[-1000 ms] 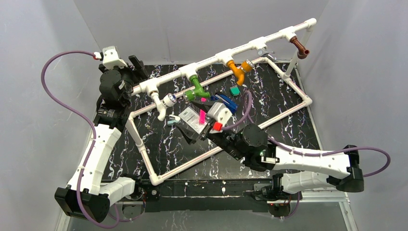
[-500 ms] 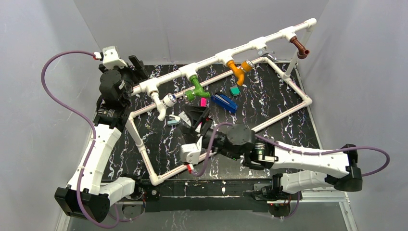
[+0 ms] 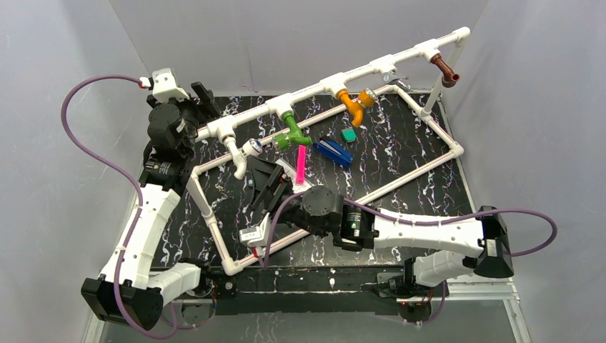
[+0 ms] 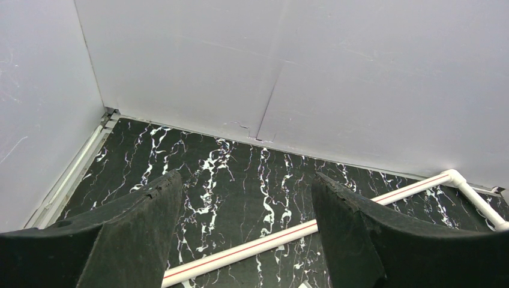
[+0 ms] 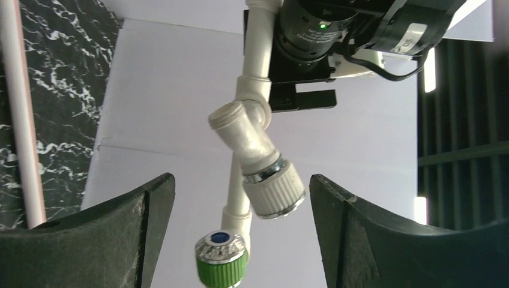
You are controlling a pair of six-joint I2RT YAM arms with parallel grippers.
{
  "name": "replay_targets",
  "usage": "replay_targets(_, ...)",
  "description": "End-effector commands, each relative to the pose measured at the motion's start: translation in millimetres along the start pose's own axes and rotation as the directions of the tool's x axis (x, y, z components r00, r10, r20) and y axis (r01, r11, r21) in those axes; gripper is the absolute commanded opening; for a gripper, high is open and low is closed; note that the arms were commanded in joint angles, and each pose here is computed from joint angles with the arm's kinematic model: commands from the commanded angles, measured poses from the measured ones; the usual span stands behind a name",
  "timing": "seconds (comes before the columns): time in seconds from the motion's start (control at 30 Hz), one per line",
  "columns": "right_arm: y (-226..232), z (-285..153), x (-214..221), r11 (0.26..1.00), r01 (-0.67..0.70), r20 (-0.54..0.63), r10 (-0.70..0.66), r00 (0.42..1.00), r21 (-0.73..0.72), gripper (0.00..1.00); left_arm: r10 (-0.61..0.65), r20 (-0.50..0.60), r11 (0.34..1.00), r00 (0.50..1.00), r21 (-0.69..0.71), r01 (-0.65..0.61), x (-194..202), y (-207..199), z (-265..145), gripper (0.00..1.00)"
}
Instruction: Install the water faucets
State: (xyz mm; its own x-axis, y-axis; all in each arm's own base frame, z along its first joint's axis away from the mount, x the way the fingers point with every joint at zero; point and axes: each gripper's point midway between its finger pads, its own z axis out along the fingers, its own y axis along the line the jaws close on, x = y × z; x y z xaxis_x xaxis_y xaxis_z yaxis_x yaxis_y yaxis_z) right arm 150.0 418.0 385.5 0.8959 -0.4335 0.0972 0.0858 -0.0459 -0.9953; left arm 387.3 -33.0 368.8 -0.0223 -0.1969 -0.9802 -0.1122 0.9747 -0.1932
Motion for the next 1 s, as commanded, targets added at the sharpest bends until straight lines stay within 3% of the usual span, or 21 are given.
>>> replay_targets(0.0,-58.8,-0.1,3.7,0.985,0.052,-0.036,-0.046,0.998,0.164,0.88,0.137,-0.547,0.976,0.826,-0.067,-0.206,179.0,45.7,-18.3,0.76)
replay_targets(0.57,-47.4,32.2,4.1,0.995,0.041,-0.074,-0.034,0.997,0.090,0.75,0.135,-0.545,0.977,0.828,-0.065,-0.203,178.1,45.1,-18.8,0.76)
replay_targets(0.97,-37.4,44.6,18.1,0.997,0.030,-0.122,-0.022,0.992,0.068,0.53,0.137,-0.545,0.977,0.827,-0.064,-0.204,178.1,45.0,-19.1,0.76)
